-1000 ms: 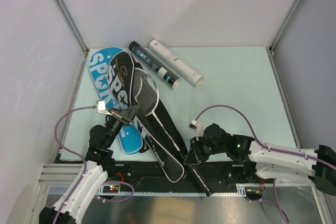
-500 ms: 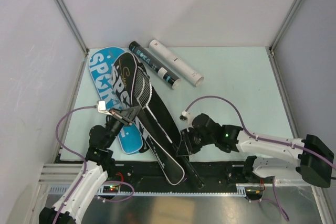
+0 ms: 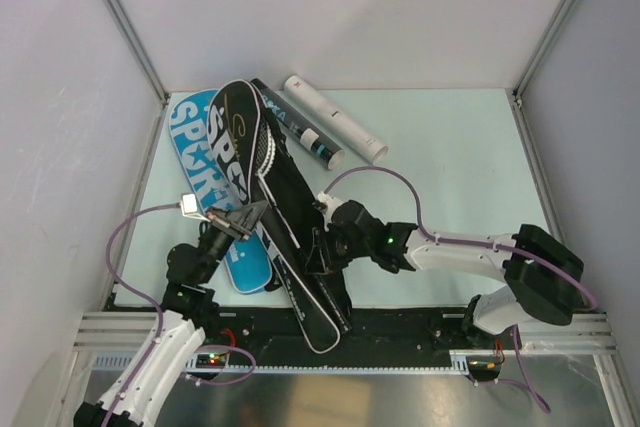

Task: Pack up the badminton gear
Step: Place the racket in the racket bag.

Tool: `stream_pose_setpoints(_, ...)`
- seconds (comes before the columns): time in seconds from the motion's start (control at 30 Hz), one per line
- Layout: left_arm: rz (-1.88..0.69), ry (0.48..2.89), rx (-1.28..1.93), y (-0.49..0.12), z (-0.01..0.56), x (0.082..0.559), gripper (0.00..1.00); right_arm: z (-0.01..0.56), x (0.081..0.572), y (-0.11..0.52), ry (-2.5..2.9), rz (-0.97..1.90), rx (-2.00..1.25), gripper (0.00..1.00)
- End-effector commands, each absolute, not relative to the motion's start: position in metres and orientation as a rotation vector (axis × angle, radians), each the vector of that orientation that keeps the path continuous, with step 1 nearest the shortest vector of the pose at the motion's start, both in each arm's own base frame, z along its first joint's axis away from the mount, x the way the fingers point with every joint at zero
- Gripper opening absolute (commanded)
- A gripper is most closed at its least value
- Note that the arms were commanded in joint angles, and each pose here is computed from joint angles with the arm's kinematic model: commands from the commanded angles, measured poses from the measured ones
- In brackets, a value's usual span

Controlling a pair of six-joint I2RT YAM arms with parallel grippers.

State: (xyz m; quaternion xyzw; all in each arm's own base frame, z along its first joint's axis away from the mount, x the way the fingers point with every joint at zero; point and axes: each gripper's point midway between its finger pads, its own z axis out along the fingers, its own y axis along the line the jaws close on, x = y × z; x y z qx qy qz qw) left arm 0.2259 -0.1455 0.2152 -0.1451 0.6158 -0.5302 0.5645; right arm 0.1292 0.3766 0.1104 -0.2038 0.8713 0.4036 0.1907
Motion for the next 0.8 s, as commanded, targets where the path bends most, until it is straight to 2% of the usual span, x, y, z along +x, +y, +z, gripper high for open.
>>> stream_pose_setpoints(0.0,-1.354,1.412,-0.330,-0.153,0.206,0.212,0.00,0.149,0.180,0.408,2.233,1.127,-0.354,0.00)
stream_pose_setpoints(0.23,-1.360,1.417,-0.357,-0.153,0.204,0.214,0.00,0.119,0.187,0.421,2.245,1.041,-0.248,0.00)
stream_pose_setpoints(0.4,-1.338,1.409,-0.369,-0.149,0.201,0.216,0.00,0.105,0.185,0.428,2.257,1.014,-0.181,0.07)
stream_pose_setpoints(0.47,-1.325,1.415,-0.366,-0.149,0.199,0.217,0.00,0.107,0.180,0.428,2.261,1.020,-0.194,0.15)
stream_pose_setpoints(0.7,-1.287,1.450,-0.344,-0.150,0.191,0.220,0.00,0.140,0.175,0.396,2.245,0.960,-0.283,0.52)
stream_pose_setpoints(0.77,-1.279,1.456,-0.331,-0.151,0.192,0.220,0.00,0.152,0.174,0.382,2.237,0.935,-0.318,0.58)
